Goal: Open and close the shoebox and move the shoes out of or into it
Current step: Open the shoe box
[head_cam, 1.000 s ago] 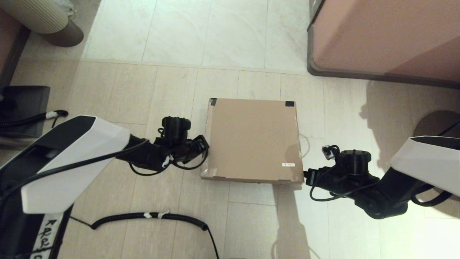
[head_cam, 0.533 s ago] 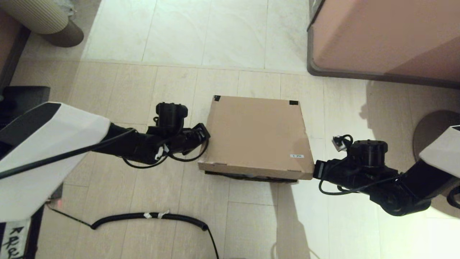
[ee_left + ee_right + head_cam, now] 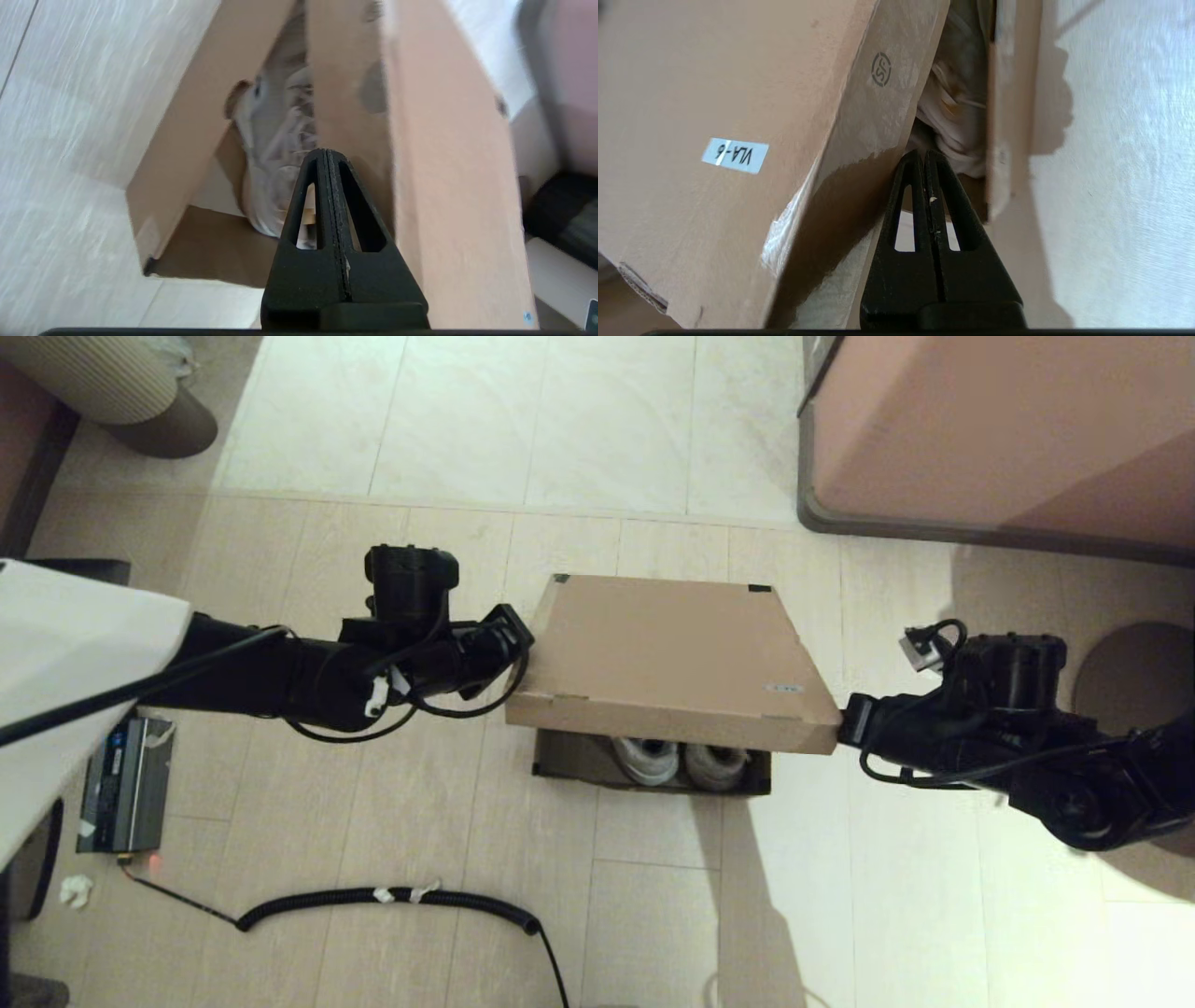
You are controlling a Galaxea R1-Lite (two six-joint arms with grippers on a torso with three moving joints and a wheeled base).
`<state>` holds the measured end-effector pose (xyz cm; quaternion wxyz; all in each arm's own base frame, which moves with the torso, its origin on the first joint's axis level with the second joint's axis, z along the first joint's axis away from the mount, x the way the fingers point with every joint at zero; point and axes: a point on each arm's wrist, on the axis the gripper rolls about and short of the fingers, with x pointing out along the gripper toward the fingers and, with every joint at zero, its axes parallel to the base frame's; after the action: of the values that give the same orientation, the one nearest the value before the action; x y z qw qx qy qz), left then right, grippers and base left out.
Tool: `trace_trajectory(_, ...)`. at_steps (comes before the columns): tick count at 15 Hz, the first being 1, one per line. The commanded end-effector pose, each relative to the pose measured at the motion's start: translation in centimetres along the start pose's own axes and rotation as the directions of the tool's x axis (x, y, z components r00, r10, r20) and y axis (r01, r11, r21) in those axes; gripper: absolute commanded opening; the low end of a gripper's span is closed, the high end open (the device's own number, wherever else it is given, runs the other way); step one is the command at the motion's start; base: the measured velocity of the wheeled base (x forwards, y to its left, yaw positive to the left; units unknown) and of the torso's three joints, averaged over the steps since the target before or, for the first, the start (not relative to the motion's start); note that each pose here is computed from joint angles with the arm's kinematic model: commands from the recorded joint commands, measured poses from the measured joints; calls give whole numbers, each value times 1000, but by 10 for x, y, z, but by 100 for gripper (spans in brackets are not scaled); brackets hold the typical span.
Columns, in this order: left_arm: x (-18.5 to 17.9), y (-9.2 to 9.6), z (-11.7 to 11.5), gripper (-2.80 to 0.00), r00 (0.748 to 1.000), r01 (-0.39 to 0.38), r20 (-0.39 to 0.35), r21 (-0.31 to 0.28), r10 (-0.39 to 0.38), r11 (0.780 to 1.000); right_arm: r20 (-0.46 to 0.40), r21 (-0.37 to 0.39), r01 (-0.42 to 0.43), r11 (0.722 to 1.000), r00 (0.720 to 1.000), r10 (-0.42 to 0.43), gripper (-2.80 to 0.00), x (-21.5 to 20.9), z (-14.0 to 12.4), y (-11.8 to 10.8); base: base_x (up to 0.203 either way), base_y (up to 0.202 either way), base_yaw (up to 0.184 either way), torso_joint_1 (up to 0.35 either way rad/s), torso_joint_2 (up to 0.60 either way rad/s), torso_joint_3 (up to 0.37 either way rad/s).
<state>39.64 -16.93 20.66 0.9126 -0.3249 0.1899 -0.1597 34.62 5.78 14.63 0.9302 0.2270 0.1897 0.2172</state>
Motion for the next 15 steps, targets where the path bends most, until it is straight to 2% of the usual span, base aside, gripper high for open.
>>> trace_trajectory(1, -8, -8, 8, -280, 999, 27, 24, -4, -27, 1000, 45, -2, -31, 1000, 998, 31, -280, -10, 18, 14, 0, 0, 0, 0, 0, 0)
trace_trajectory(4, -8, -22, 21, -280, 995, 79, 67, -38, -77, 996, 79, 58, -55, 997, 996, 50, -280, -13, 29, 21, 0, 0, 0, 0, 0, 0)
trace_trajectory(6, -5, -29, 28, -280, 990, 125, 76, -52, -121, 991, 73, 106, -102, 989, 993, 94, -280, -17, 37, 27, 0, 0, 0, 0, 0, 0)
trace_trajectory(9, 1, -34, 35, -280, 984, 155, 98, -49, -150, 987, 116, 211, -173, 962, 982, 151, -280, -22, 56, 40, 0, 0, 0, 0, 0, 0)
trace_trajectory(11, 5, -37, 38, -280, 982, 161, 104, -49, -155, 986, 145, 277, -230, 933, 970, 196, -280, -26, 70, 48, 0, 0, 0, 0, 0, 0)
trace_trajectory(12, 6, -37, 39, -280, 983, 159, 102, -50, -153, 986, 156, 298, -254, 920, 964, 215, -280, -28, 75, 52, 0, 0, 0, 0, 0, 0)
trace_trajectory(15, 2, -35, 47, -280, 982, 147, 125, -52, -139, 988, 175, 288, -275, 917, 957, 232, -280, -21, 84, 53, 0, 0, 0, 0, 0, 0)
